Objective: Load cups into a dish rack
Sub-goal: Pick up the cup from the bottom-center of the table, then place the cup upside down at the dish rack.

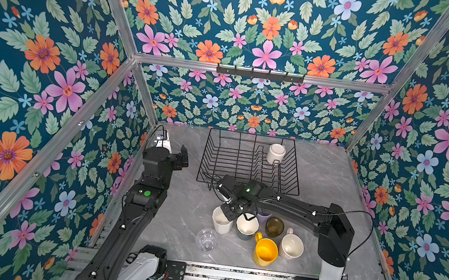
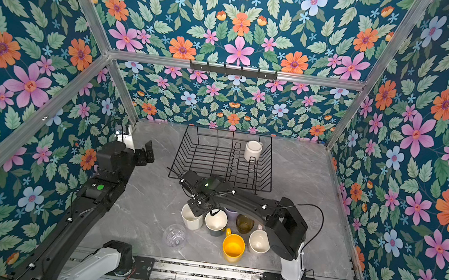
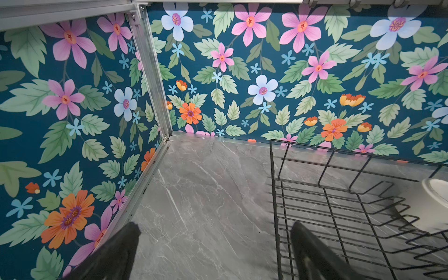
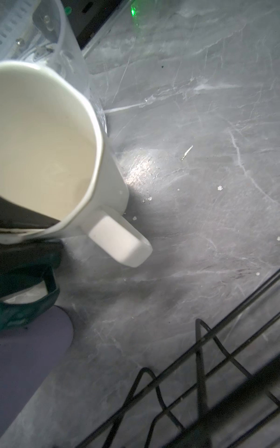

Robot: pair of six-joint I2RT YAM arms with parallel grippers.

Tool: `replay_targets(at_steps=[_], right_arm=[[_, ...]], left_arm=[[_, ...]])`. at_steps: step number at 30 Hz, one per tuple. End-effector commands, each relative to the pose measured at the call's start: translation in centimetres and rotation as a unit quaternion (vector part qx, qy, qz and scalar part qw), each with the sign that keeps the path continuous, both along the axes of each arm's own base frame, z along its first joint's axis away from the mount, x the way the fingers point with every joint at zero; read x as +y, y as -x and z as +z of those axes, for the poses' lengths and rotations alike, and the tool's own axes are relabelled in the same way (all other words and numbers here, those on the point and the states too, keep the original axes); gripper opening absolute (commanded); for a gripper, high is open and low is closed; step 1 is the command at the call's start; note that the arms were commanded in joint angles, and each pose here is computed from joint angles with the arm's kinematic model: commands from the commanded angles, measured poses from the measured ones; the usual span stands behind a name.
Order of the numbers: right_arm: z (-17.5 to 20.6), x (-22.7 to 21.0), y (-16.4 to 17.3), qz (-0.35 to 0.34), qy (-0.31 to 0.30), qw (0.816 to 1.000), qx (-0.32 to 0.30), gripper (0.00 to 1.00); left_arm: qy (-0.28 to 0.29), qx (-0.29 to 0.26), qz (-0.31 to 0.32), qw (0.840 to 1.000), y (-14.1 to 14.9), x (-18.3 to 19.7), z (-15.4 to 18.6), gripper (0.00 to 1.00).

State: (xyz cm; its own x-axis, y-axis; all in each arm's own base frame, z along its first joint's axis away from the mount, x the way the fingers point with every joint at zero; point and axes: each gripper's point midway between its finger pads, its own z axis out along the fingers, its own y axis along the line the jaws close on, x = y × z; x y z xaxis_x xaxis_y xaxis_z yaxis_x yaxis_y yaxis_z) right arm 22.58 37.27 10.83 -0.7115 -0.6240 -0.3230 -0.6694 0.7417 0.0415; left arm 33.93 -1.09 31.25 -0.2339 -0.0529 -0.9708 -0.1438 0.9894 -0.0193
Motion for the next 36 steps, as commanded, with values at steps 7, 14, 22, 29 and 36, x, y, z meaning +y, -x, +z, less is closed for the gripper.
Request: replay_targets(at_steps=[7, 14, 22, 29, 36], right_arm=[[1.3, 0.1, -0.5, -0.002, -0.01, 1.0, -0.019, 0.0], [4.4, 0.0, -0.7, 0.003, -0.037, 0.999, -0.04, 0.0], [9.1, -1.0, -0.6, 0.01, -0.079, 0.995, -0.067, 0.0], [15.2, -3.0, -1.2, -0.018, -0.202, 0.977, -0.073, 0.0], [19.4, -7.7, -4.5, -0.091, -0.316, 0.94, -0.095, 0.0]], left_arm=[[0.002, -0.019, 0.007, 1.0, -0.1, 0.2, 0.8, 0.98], [0.007, -0.023, 0.015, 1.0, -0.1, 0.5, 1.0, 0.99], [0.024, -0.042, 0.039, 0.998, 0.0, 1.3, 2.0, 0.99], [0.06, -0.056, 0.018, 0.996, -0.3, 0.6, 3.1, 0.99], [0.104, -0.064, -0.132, 0.984, -0.9, -4.8, 5.2, 0.98]])
